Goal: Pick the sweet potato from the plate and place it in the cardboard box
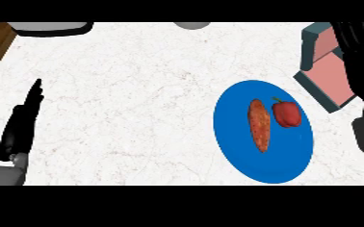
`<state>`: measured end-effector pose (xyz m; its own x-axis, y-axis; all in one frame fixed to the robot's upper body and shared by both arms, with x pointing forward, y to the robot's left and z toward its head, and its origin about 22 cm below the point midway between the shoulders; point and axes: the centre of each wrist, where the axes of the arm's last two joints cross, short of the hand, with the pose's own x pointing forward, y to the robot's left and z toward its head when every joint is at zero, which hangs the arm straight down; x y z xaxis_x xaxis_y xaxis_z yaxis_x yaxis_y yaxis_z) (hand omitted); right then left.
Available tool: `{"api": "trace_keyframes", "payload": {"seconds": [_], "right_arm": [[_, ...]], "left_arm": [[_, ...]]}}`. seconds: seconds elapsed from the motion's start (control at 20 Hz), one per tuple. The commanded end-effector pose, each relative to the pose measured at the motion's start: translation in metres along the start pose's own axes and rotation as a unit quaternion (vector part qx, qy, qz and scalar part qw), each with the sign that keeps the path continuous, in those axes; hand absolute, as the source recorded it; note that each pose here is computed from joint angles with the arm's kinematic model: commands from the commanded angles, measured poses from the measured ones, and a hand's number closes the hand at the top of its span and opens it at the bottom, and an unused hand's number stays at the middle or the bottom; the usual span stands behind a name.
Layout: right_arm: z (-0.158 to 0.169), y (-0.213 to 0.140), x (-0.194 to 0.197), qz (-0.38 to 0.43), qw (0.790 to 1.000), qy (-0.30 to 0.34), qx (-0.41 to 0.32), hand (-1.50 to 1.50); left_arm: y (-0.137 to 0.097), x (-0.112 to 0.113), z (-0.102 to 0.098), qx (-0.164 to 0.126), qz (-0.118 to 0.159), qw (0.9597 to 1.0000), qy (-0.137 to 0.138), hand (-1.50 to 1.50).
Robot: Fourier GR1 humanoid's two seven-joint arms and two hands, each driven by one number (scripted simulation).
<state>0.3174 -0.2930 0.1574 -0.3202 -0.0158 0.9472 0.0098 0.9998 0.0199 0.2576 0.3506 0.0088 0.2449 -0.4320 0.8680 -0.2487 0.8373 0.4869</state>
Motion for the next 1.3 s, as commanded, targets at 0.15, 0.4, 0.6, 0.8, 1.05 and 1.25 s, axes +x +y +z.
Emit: {"api": "trace_keyframes", "payload": {"seconds": [0.15, 0.4, 0.6, 0.8, 1.05, 1.25], "right_arm": [[0.086, -0.06, -0.034, 0.115, 0.984, -0.094, -0.097, -1.5], [0.154, -0.116, -0.075, 0.216, 0.918, -0.045, -0.328, -1.5], [0.206, -0.094, -0.085, 0.267, 0.905, -0.191, -0.27, -1.5], [0.274, -0.086, -0.096, 0.391, 0.888, -0.155, -0.183, -1.5], [0.331, -0.045, -0.071, 0.459, 0.868, -0.074, -0.176, -1.5], [0.343, 0.002, -0.045, 0.462, 0.871, -0.037, -0.165, -1.5]], "left_arm": [[-0.01, 0.004, 0.004, -0.04, -0.005, 0.9986, -0.036, 0.0], [-0.026, -0.008, 0.018, -0.068, 0.01, 0.997, -0.038, 0.0], [-0.031, 0.002, 0.018, -0.098, 0.003, 0.9933, -0.061, 0.0], [-0.046, 0.01, 0.023, -0.123, 0.013, 0.9894, -0.075, 0.0], [-0.058, 0.008, 0.017, -0.139, -0.001, 0.9868, -0.083, 0.0], [-0.064, 0.017, 0.016, -0.153, -0.001, 0.9829, -0.103, 0.0]]}}
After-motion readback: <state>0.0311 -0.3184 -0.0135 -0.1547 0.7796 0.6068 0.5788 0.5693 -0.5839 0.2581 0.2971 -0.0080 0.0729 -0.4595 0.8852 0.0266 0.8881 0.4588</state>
